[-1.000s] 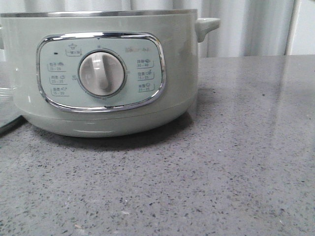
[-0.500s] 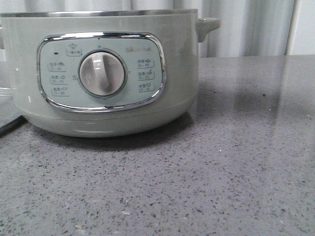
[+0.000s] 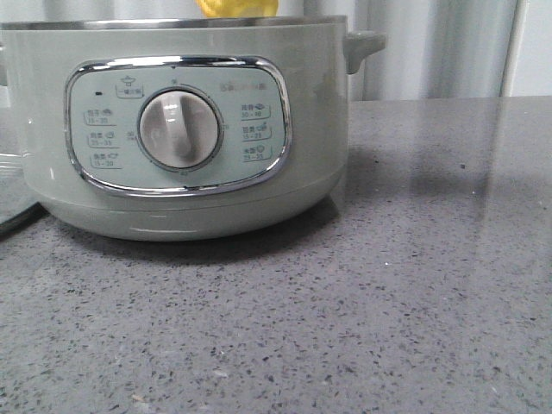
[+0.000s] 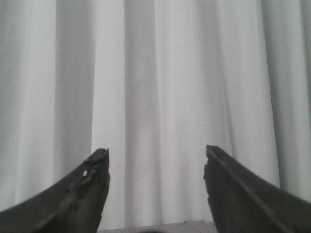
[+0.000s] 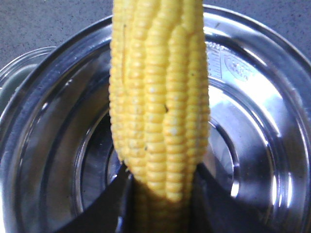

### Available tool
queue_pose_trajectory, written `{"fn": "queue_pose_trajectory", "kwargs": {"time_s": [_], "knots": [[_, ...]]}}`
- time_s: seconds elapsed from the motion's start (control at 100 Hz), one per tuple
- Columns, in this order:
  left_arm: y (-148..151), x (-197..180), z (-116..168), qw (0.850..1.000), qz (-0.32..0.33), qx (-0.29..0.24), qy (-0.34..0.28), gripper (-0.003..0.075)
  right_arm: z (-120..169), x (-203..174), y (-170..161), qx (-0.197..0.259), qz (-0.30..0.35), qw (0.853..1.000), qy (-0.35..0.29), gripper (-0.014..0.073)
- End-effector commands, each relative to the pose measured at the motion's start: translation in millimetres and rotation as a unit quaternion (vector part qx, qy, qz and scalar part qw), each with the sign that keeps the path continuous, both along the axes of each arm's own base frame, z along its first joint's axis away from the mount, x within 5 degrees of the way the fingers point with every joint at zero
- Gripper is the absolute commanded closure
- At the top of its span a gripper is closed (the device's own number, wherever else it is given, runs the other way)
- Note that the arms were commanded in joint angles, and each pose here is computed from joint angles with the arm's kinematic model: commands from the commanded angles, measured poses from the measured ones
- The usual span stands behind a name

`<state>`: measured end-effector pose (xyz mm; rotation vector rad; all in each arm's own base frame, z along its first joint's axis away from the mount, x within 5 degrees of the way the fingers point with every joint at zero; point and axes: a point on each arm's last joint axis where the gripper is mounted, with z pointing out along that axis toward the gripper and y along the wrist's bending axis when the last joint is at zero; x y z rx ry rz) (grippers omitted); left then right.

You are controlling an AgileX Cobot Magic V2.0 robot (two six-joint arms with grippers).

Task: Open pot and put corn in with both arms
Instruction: 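Lift the corn cob and carry it over the open pot, then lower the corn cob into the pot and open the right gripper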

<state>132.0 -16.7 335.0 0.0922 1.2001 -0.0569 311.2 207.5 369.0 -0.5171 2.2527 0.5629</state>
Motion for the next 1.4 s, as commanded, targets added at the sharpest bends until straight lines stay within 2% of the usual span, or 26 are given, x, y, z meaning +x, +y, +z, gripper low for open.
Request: {"fn": "queue_pose_trajectory", "kwargs": {"time_s": [0.0, 0.11, 0.33, 0.57, 0.74, 1.16, 1.39], "knots": [[0, -4, 19, 0.998, -0.002, -0.009, -0.055, 0.0333, 27, -2, -2, 0.036, -0.005, 0.998, -0.056, 0.0650], [0, -4, 19, 0.998, -0.002, -0.009, -0.055, 0.0333, 22, 1, 0, 0.032, -0.005, 0.998, -0.049, 0.0629], [0, -4, 19, 0.998, -0.002, -0.009, -0.055, 0.0333, 17, 3, 2, 0.027, -0.004, 0.999, -0.042, 0.0419], [0, -4, 19, 0.998, -0.002, -0.009, -0.055, 0.0333, 17, 3, 2, 0.027, -0.004, 0.999, -0.042, 0.0337], [0, -4, 19, 0.998, -0.002, -0.009, -0.055, 0.0333, 17, 3, 2, 0.027, -0.004, 0.999, -0.042, 0.0215], [0, -4, 19, 0.998, -0.002, -0.009, -0.055, 0.0333, 19, 2, 1, 0.029, -0.004, 0.999, -0.044, 0.0210], [-1, -4, 18, 0.999, -0.006, -0.001, -0.052, 0.0333, 42, -14, -12, 0.014, -0.002, 0.997, -0.075, 0.0213]]}}
